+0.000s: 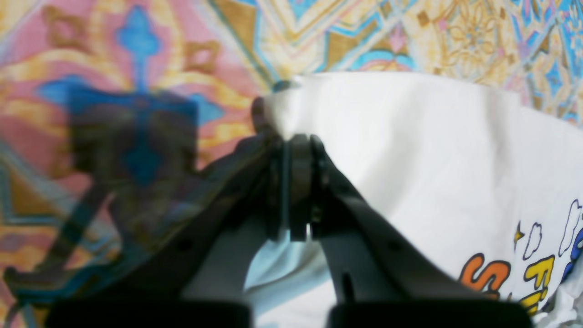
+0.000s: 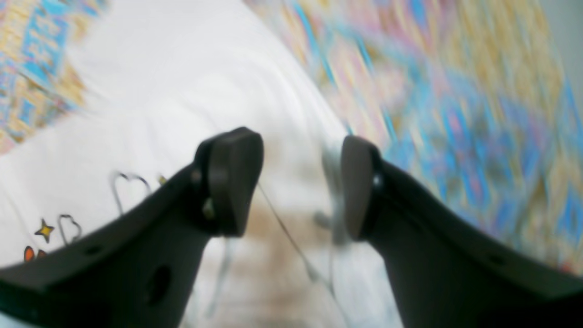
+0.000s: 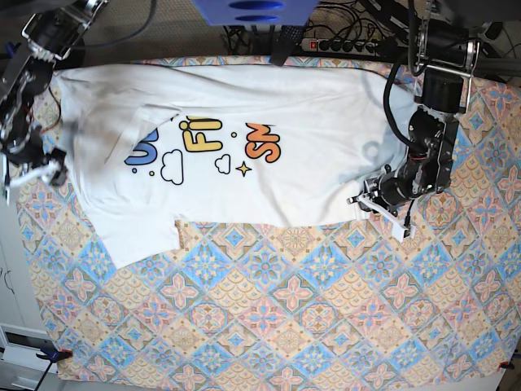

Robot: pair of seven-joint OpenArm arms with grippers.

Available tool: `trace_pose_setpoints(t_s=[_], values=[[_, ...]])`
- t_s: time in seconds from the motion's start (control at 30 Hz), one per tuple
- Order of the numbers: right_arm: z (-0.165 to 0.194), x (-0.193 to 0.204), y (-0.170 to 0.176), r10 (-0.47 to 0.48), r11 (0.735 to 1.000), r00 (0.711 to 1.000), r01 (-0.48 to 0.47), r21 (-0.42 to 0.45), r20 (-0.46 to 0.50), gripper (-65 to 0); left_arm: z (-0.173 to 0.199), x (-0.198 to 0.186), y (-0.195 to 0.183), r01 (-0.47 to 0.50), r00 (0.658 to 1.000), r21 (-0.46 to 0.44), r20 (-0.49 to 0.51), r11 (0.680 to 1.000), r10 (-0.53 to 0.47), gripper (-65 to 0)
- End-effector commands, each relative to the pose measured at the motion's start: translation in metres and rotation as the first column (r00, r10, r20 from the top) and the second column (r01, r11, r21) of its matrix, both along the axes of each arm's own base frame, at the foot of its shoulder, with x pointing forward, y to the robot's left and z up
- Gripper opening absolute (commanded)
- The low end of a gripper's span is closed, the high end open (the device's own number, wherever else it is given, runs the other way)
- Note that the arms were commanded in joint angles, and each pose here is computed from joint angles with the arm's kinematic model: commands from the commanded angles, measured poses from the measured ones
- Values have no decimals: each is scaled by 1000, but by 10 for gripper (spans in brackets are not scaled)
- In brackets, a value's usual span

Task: Fold the T-shirt properly
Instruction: 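Reach both grippers to the shirt's side edges and grasp them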

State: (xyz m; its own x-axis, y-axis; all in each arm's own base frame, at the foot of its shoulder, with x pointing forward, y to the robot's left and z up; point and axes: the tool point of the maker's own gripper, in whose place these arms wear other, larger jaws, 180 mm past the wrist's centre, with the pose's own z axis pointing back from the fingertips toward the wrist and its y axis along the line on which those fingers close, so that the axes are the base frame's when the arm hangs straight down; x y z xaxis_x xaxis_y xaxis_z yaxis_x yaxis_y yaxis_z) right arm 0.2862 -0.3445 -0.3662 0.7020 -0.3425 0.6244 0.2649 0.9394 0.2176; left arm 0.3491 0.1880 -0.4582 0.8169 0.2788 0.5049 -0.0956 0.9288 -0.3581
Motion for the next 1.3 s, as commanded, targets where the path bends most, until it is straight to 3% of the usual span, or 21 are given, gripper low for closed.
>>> trace_pose_setpoints(t_s=[0.0,0.27,0.57,0.73,0.9,1.27], values=[[8,10,-7,17,1000,1000,-16,-19,17,-339,15,10,8,-3,999,11,49,1000,2,-647],[-24,54,-5,120,991,992,-122,-50,-40,-319,29,-12,37,-85,992,6,94,996,84,-647],[-65,75,-3,185,973,976,-198,-120,-113,-306,41,-25,45,-57,991,43,125,997,52,-647],[-72,81,-17,200,951,969,-228,-211,-145,-306,44,-26,43,-49,990,44,132,998,43,-647],[-79,79,-15,302,915,939,-334,-227,-167,-307,45,-26,43,-48,990,44,132,998,41,-647],[-94,67,-20,285,923,942,-320,-215,-178,-308,45,-26,43,-48,990,44,132,998,41,-647]])
